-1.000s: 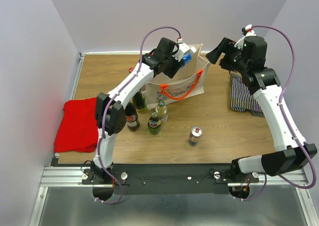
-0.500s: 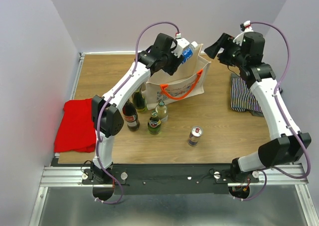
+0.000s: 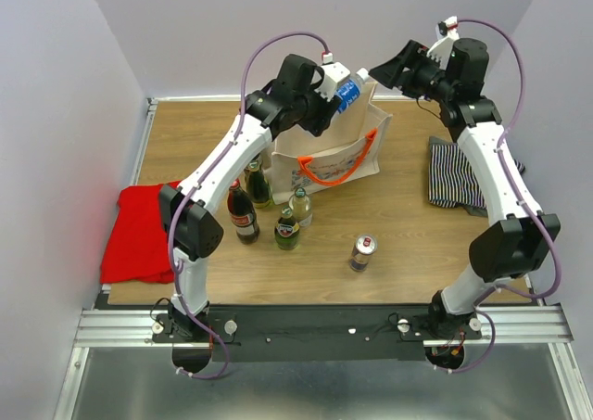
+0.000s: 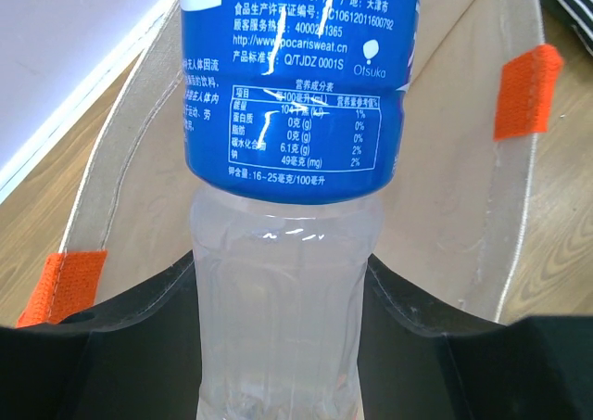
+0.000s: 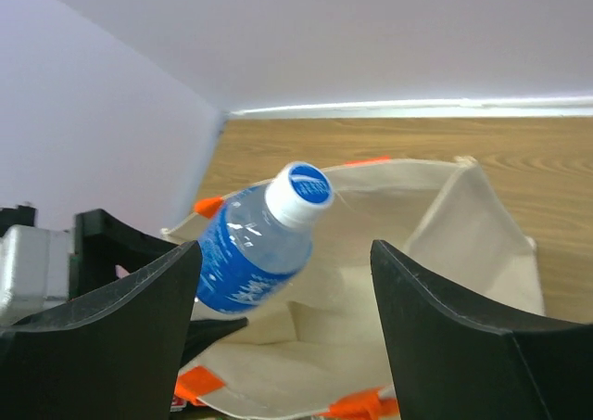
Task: Place the beverage into the canvas bag
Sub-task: Pick up the drink from the canvas bag, then place the drink in the canvas bag.
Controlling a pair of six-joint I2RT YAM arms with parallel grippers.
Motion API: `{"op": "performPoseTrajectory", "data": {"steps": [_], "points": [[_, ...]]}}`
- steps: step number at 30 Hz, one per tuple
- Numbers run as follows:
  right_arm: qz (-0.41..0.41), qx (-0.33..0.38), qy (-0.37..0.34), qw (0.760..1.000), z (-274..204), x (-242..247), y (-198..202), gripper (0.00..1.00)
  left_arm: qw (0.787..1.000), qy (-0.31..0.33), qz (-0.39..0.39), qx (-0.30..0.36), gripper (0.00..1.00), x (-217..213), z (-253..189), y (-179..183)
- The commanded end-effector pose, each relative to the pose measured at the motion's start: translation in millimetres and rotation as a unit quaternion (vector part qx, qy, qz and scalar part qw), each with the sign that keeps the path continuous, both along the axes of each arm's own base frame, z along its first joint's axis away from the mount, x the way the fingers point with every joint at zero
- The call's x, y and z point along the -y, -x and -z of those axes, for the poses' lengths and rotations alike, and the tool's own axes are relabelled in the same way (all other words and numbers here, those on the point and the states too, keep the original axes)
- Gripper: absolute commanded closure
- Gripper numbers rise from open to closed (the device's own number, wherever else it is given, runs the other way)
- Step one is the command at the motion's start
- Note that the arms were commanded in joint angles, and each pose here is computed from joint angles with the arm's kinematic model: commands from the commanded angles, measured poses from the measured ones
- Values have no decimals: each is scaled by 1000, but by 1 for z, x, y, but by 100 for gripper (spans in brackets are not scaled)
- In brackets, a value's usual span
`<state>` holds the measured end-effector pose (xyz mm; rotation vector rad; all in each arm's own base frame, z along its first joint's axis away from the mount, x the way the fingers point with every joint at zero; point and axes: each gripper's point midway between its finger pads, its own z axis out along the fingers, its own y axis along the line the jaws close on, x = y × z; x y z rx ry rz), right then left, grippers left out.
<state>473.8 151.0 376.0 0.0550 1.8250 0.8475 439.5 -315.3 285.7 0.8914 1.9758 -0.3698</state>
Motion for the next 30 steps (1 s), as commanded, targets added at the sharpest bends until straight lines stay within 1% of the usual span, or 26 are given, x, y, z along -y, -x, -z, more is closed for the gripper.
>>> {"op": "performPoseTrajectory", "data": {"steps": [1, 8, 15, 25, 28, 30], "points": [[-90, 40, -36, 995, -30, -25, 3, 19, 991, 93, 21, 97, 100, 7, -99, 11], [-125, 24, -53, 990, -18, -36, -1, 20, 990, 98, 25, 101, 100, 8, -106, 15], [-127, 7, -59, 990, -4, -38, -7, 20, 989, 101, 27, 102, 100, 6, -111, 20], [-142, 2, -74, 987, 2, -44, -15, 21, 988, 110, 37, 100, 100, 6, -118, 27], [-147, 8, -82, 986, -1, -45, -17, 22, 988, 112, 41, 97, 100, 8, -117, 28], [-153, 11, -85, 984, -2, -47, -18, 24, 988, 113, 42, 96, 100, 8, -117, 29]]}}
